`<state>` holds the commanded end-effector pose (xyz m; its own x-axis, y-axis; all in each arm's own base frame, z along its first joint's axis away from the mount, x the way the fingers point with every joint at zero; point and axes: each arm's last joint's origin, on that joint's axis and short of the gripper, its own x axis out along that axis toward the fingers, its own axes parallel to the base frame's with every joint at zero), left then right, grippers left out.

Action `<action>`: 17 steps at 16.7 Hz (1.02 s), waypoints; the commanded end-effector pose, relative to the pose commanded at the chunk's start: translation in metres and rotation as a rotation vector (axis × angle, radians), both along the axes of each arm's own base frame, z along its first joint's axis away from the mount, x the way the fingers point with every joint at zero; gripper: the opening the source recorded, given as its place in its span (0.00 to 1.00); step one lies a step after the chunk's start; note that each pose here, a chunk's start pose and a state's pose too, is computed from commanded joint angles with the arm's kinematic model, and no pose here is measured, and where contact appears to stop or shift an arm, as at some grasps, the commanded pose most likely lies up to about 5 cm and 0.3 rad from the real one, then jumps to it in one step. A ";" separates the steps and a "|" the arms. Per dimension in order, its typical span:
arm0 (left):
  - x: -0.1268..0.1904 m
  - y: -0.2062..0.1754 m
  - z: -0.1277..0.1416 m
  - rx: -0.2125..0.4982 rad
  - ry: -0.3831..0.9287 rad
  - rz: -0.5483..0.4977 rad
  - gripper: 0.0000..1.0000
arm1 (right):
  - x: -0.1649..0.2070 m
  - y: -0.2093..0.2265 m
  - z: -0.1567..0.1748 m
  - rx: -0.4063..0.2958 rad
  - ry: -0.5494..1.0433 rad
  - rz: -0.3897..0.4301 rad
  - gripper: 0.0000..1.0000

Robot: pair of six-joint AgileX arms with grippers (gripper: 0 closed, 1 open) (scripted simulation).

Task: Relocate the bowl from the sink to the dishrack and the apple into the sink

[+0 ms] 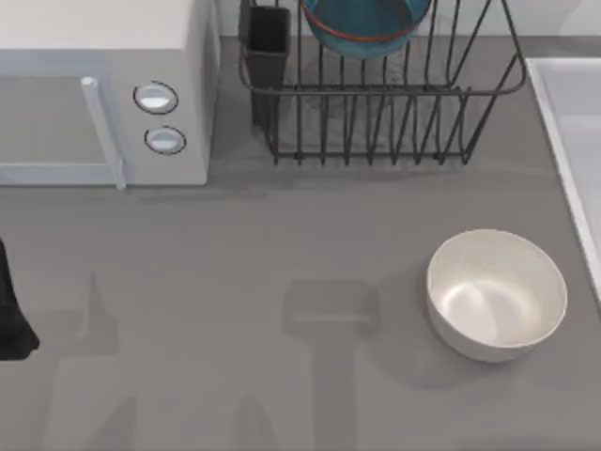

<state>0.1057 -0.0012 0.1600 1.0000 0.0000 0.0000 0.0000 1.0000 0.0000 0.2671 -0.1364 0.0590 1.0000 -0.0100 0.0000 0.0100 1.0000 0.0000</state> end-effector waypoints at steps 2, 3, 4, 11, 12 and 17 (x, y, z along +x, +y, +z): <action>0.000 0.000 0.000 0.000 0.000 0.000 1.00 | 0.000 0.000 0.000 0.000 0.000 0.000 0.90; 0.000 0.000 0.000 0.000 0.000 0.000 1.00 | 0.000 0.000 0.000 0.000 0.000 0.000 0.98; 0.000 0.000 0.000 0.000 0.000 0.000 1.00 | 0.000 0.000 0.000 0.000 0.000 0.000 1.00; 0.000 0.000 0.000 0.000 0.000 0.000 1.00 | 0.000 0.000 0.000 0.000 0.000 0.000 1.00; 0.000 0.000 0.000 0.000 0.000 0.000 1.00 | 0.000 0.000 0.000 0.000 -0.001 0.000 1.00; 0.000 0.000 0.000 0.000 0.000 0.000 1.00 | 0.002 0.006 0.015 -0.001 0.005 -0.002 1.00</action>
